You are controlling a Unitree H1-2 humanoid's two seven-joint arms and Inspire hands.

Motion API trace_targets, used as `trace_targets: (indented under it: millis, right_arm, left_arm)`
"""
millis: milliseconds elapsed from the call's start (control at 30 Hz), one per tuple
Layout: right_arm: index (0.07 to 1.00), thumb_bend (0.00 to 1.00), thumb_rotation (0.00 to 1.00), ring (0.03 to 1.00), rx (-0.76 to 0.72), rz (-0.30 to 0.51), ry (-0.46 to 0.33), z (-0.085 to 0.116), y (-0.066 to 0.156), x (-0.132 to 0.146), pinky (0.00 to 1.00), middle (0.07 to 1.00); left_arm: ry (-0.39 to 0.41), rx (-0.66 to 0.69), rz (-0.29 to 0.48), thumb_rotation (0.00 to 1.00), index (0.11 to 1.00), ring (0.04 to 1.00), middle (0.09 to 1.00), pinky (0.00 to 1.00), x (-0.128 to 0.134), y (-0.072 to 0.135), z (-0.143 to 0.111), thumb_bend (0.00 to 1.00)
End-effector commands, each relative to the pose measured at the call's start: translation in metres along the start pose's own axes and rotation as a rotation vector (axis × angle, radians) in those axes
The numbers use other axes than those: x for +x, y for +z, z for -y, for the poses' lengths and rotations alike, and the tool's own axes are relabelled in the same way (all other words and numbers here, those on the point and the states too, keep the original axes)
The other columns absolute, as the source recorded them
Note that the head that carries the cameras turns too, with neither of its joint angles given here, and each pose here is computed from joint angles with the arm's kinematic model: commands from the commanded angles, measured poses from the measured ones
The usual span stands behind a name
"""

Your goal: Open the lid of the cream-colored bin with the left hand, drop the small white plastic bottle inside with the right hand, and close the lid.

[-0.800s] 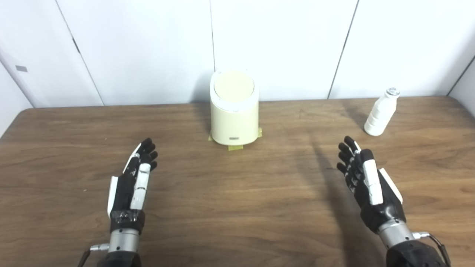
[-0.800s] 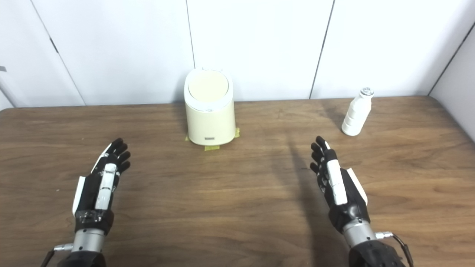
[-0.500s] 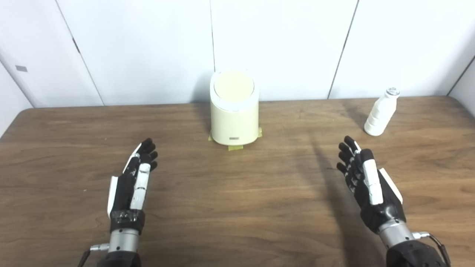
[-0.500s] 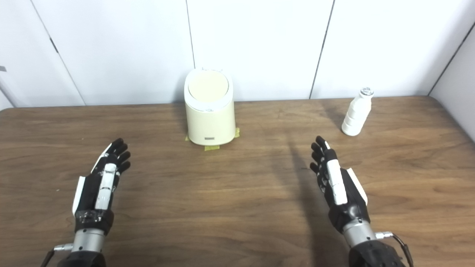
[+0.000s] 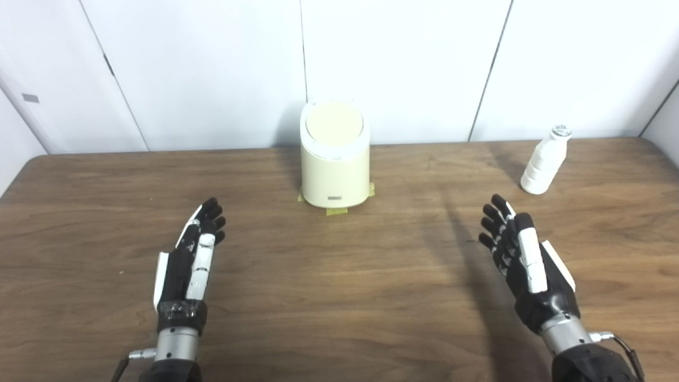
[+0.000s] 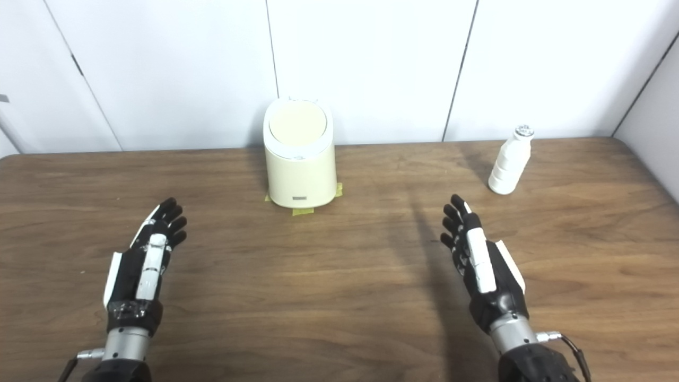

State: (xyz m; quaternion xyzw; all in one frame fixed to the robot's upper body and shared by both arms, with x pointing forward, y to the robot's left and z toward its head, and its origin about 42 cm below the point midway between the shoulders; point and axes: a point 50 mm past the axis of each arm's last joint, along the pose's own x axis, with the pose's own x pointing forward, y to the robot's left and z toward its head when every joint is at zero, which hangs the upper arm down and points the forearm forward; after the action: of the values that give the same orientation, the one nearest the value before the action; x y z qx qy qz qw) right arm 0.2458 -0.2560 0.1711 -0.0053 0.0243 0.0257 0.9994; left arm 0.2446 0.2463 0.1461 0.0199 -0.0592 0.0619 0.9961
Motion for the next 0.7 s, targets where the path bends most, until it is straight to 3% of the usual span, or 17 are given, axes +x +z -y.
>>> trace_targets:
  millis: [0, 67, 233, 467, 667]
  right_arm:
    - [0.978, 0.61, 1.0, 0.968, -0.009, 0.072, 0.007, -0.003, 0.017, 0.001, 0.94, 0.969]
    - [0.979, 0.61, 1.0, 0.958, -0.002, 0.07, 0.014, -0.004, 0.016, 0.001, 0.93, 0.968]
    - [0.981, 0.59, 1.0, 0.954, 0.013, 0.068, 0.021, -0.006, 0.017, 0.003, 0.94, 0.964]
    - [0.992, 0.59, 1.0, 0.968, 0.032, 0.065, 0.034, -0.009, 0.012, 0.009, 0.95, 0.966]
    - [0.994, 0.6, 1.0, 0.972, 0.037, 0.058, 0.033, -0.012, 0.006, 0.014, 0.94, 0.967]
  left_arm:
    - [-0.01, 0.042, -0.033, 0.71, 0.93, 0.894, 0.907, 0.89, -0.025, -0.003, -0.006, 0.51]
    - [-0.006, 0.048, -0.035, 0.59, 0.933, 0.895, 0.905, 0.88, -0.025, -0.003, -0.005, 0.52]
    - [0.027, -0.001, -0.049, 0.43, 0.913, 0.855, 0.882, 0.8, -0.021, 0.004, 0.0, 0.61]
    - [0.036, 0.028, -0.041, 0.38, 0.913, 0.842, 0.875, 0.76, 0.0, 0.03, 0.01, 0.71]
    - [0.035, 0.148, -0.006, 0.35, 0.892, 0.844, 0.855, 0.85, 0.025, 0.067, 0.022, 0.78]
